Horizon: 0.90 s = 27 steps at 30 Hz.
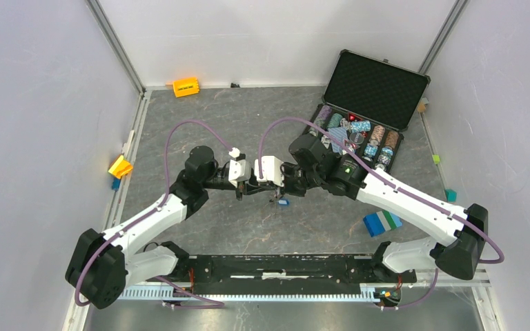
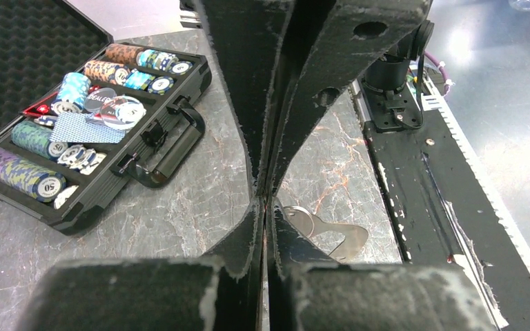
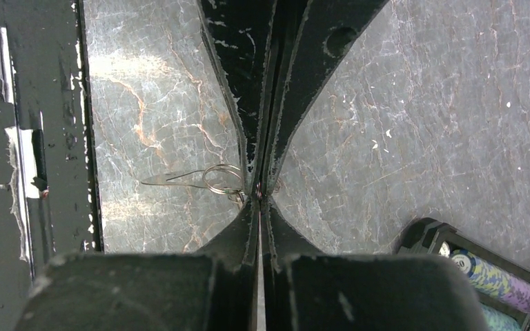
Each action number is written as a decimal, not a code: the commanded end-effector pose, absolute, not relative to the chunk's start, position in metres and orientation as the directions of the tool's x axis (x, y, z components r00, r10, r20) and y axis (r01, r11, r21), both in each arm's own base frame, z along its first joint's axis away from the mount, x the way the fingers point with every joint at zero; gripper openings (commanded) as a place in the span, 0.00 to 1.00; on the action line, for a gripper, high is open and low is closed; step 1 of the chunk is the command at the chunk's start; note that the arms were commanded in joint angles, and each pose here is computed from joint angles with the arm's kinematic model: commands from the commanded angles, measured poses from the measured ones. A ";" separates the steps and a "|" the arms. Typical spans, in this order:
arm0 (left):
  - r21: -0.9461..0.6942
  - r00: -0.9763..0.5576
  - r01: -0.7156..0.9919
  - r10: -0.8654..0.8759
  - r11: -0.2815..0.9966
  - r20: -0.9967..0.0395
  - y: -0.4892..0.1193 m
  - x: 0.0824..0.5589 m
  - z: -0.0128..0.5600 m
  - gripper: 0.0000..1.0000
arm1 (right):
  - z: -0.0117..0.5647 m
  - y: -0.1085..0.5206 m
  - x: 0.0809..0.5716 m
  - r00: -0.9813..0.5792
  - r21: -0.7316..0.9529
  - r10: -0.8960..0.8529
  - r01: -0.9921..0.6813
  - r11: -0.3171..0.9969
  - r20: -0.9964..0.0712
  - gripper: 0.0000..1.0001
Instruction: Put the keys on the keyring
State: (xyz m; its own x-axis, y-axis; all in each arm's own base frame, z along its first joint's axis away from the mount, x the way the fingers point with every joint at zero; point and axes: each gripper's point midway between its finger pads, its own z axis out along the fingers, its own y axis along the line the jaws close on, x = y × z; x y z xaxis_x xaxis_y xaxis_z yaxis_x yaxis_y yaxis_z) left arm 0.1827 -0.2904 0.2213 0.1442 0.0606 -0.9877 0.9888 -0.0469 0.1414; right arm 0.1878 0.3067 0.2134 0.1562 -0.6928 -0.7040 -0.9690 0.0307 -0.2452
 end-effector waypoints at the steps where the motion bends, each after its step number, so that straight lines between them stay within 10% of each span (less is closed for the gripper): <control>1: 0.160 0.162 0.985 0.027 -0.069 -0.986 -0.289 0.175 0.231 0.02 | 0.235 0.314 0.191 0.180 -0.268 -0.622 -0.962 0.050 -0.762 0.10; 9: 0.144 0.134 0.986 -0.110 -0.089 -0.985 -0.284 0.162 0.253 0.02 | 0.235 0.301 0.181 0.214 -0.260 -0.524 -0.965 0.015 -0.824 0.33; 27: 0.133 0.116 0.988 -0.193 -0.079 -0.974 -0.282 0.156 0.261 0.02 | 0.255 0.308 0.162 0.265 -0.255 -0.319 -0.964 -0.072 -0.910 0.33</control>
